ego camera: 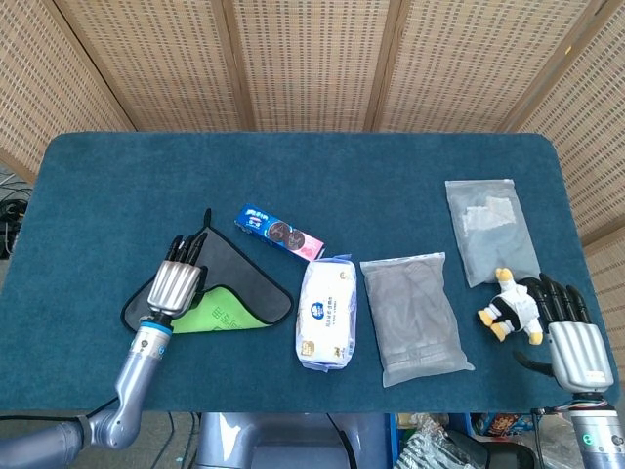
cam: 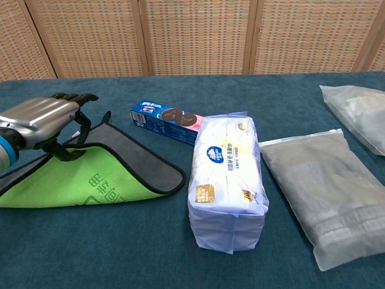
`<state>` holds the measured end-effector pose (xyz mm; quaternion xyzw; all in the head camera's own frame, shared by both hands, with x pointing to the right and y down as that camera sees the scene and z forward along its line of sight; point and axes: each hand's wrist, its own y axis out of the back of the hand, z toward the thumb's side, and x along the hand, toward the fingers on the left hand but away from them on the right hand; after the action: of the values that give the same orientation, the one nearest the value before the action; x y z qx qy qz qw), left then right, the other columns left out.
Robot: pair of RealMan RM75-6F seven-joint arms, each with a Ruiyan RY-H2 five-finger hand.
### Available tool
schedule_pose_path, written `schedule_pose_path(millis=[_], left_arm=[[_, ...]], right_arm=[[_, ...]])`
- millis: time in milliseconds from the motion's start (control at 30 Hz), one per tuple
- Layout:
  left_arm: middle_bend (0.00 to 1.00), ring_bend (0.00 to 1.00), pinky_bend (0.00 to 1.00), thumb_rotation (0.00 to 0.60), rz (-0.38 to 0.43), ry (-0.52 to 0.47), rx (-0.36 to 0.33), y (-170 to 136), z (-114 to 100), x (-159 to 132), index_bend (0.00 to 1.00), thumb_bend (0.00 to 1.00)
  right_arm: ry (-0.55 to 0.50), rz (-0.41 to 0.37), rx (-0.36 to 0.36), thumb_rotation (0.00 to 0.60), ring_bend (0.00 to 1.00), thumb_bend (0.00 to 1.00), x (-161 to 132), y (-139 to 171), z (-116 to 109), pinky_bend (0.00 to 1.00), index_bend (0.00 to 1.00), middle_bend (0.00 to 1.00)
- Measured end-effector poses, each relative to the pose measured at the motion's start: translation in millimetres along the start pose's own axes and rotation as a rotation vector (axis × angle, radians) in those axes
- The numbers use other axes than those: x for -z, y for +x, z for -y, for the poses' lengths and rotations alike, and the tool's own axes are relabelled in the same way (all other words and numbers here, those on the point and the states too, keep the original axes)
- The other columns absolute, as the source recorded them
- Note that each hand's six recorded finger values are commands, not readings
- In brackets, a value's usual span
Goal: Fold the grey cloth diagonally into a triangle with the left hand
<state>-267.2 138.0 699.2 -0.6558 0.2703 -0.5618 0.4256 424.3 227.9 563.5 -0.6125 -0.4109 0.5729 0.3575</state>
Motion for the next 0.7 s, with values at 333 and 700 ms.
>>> schedule_pose_path(millis=[333, 700], left_arm=[[0.0, 0.0, 0.0, 0.6, -0.019, 0.027, -0.025, 23.2, -10.8, 3.3, 0.67, 0.52], [0.0, 0.0, 0.0, 0.6, -0.051, 0.056, -0.013, 50.0, -11.0, 9.9, 0.67, 0.52]], right_arm=[[0.002, 0.002, -0.011, 0.6, 0.0, 0.0, 0.4, -1.1, 2.6, 0.0, 0.0, 0.0], [0.003, 0.009, -0.019, 0.6, 0.0, 0.0, 1.8, -2.1, 3.8, 0.0, 0.0, 0.0]])
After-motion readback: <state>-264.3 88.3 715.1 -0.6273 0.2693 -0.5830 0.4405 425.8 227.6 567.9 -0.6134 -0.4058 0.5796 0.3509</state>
